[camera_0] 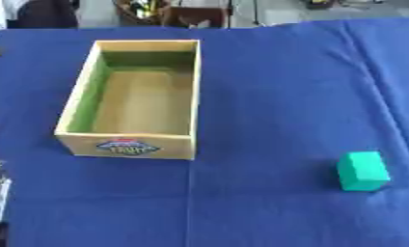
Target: Pick up objects on the table and place them in the box.
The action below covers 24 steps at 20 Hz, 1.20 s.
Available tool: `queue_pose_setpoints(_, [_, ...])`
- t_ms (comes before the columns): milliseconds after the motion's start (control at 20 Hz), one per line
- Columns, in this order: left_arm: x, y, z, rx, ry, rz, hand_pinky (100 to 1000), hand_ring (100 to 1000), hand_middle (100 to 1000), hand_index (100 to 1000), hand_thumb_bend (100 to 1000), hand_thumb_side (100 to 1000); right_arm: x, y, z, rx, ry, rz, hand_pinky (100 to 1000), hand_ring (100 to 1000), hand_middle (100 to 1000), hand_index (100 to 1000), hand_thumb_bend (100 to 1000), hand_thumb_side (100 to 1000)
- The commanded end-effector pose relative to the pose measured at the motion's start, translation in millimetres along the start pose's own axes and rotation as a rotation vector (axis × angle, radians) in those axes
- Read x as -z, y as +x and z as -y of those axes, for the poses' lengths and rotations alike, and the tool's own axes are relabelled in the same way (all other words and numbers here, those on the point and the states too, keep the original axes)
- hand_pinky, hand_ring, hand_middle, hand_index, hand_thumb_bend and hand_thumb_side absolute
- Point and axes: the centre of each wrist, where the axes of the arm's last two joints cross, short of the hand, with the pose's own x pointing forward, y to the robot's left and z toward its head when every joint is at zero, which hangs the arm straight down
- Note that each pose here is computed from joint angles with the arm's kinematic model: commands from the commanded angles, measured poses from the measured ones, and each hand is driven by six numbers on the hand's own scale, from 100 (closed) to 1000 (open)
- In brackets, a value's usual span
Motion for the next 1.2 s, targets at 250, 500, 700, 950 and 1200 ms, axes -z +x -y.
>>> queue_pose_setpoints(250, [4.3, 5.1, -3.7, 0.010, 0.004, 0.024, 518, 713, 861, 797, 100, 955, 18.4, 9.9, 12.5, -0.092, 0.050, 0.083, 834, 807, 661, 831, 100, 823])
queue_pose_setpoints(500, [3.4, 4.9, -3.7, 0.011, -0.002, 0.020, 518, 713, 859, 797, 100, 953, 29.7, 16.9, 14.7, -0.188, 0.171, 0.087, 834, 814, 674, 834, 100, 883])
queue_pose_setpoints(700, [2.6, 4.5, -4.7, 0.017, -0.006, 0.016, 518, 712, 858, 797, 100, 952, 40.7, 23.7, 17.9, -0.304, 0.293, 0.091, 837, 832, 713, 849, 100, 1000])
queue_pose_setpoints(950, [1.6, 4.1, -5.8, 0.023, -0.014, 0.012, 518, 712, 858, 797, 100, 951, 59.5, 37.3, 24.3, -0.513, 0.534, 0.117, 842, 856, 773, 858, 157, 1000])
queue_pose_setpoints(1200, [1.0, 4.0, -5.6, 0.025, -0.023, 0.008, 517, 712, 858, 797, 100, 950, 73.6, 50.0, 28.4, -0.686, 0.747, 0.160, 843, 875, 816, 869, 168, 1000])
